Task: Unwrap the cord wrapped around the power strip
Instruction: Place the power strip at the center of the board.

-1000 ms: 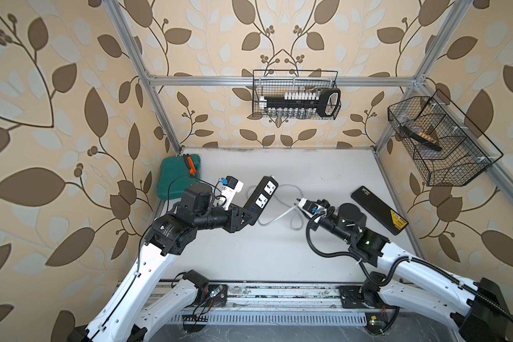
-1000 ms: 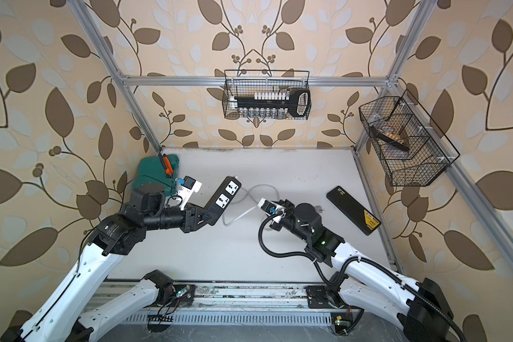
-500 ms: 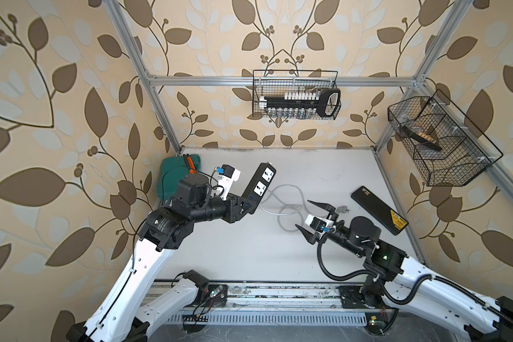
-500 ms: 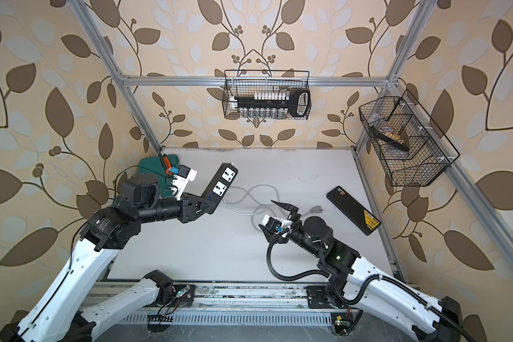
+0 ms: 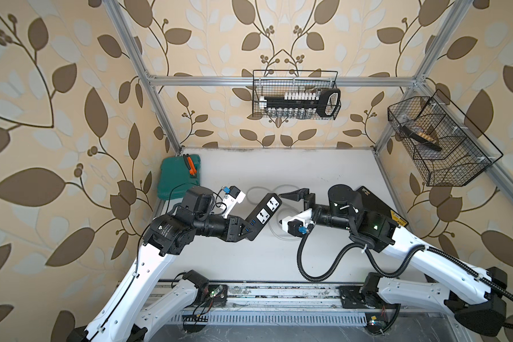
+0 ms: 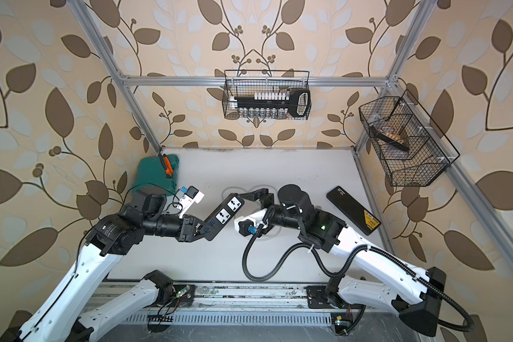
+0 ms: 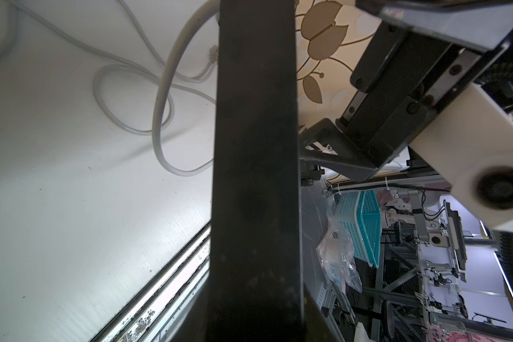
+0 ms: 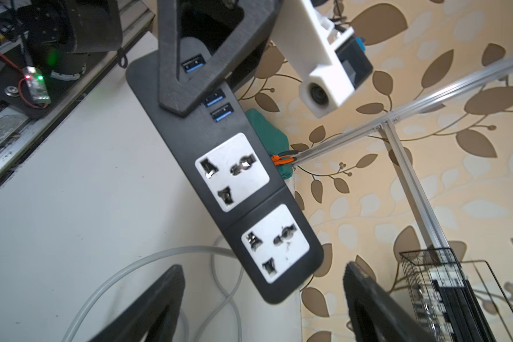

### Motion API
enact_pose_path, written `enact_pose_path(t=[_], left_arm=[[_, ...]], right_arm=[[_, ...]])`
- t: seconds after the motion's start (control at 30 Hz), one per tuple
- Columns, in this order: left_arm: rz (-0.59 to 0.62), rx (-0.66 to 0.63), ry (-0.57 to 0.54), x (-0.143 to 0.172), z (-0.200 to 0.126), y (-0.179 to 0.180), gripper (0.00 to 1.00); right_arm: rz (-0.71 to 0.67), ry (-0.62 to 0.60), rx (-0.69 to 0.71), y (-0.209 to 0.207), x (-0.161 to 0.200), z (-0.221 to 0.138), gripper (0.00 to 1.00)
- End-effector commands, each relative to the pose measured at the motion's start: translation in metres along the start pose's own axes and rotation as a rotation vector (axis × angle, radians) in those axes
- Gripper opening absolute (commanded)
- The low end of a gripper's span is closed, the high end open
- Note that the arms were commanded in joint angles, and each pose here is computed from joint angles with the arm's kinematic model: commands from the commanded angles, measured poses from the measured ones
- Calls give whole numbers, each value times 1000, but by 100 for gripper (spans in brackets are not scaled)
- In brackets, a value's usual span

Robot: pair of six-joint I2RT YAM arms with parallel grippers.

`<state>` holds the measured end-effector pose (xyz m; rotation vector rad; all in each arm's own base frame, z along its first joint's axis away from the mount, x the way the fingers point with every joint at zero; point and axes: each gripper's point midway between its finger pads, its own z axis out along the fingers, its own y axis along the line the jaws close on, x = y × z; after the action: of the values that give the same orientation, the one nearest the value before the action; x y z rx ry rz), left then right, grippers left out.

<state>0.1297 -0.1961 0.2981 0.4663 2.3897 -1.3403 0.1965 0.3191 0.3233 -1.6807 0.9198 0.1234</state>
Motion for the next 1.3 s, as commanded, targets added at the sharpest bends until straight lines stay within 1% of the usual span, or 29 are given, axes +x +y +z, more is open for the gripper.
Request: enact_pose_path(t=[0.0,0.13,0.23,0.33,0.47,0.57,0.7,0.87,0.97,1.0,1.03,1.07,1.1,1.13,1.2,1.23,1.27], left_arm=[[9,84,25,3,-2,-15,0],[3,99,54,8,0,-16,0],[15,107,65,11,0,-16,0],[16,88,81,14,1,-12,0],[24,115,103,20,3,-12,0],[23,112,119,23,6,-8,0],[23,82,132,25,6,-3,0],[49,71,137,26,3,-4,0],[59,73,130,25,3,-4,0],[62,74,127,25,3,-5,0],[68,68,120,23,2,-5,20],[76,44,104,21,0,-4,45],[83,9,82,18,-3,-1,64],[90,-62,38,11,-8,5,78],[82,-250,-105,-7,-29,21,91],[77,-358,-203,-18,-47,29,99],[81,-452,-309,-28,-69,34,99]], right_arm=[[-106,-18,-127,22,-7,5,84],[-115,-36,-180,25,-15,12,80],[-104,-18,-229,29,-15,15,76],[-89,-5,-269,33,-16,16,75],[-83,30,-306,37,-10,24,72],[-83,53,-358,40,-7,31,68],[-82,61,-406,46,-5,34,58],[-88,95,-446,54,3,36,52],[-84,90,-458,55,2,38,39],[-78,88,-456,54,1,38,34],[-61,86,-459,54,0,39,30],[-40,78,-457,54,-2,39,26],[-12,76,-453,53,-4,39,23],[32,75,-447,51,-5,40,21],[152,86,-419,44,-5,47,17],[233,97,-400,41,-4,53,13],[318,114,-382,40,-1,59,9]])
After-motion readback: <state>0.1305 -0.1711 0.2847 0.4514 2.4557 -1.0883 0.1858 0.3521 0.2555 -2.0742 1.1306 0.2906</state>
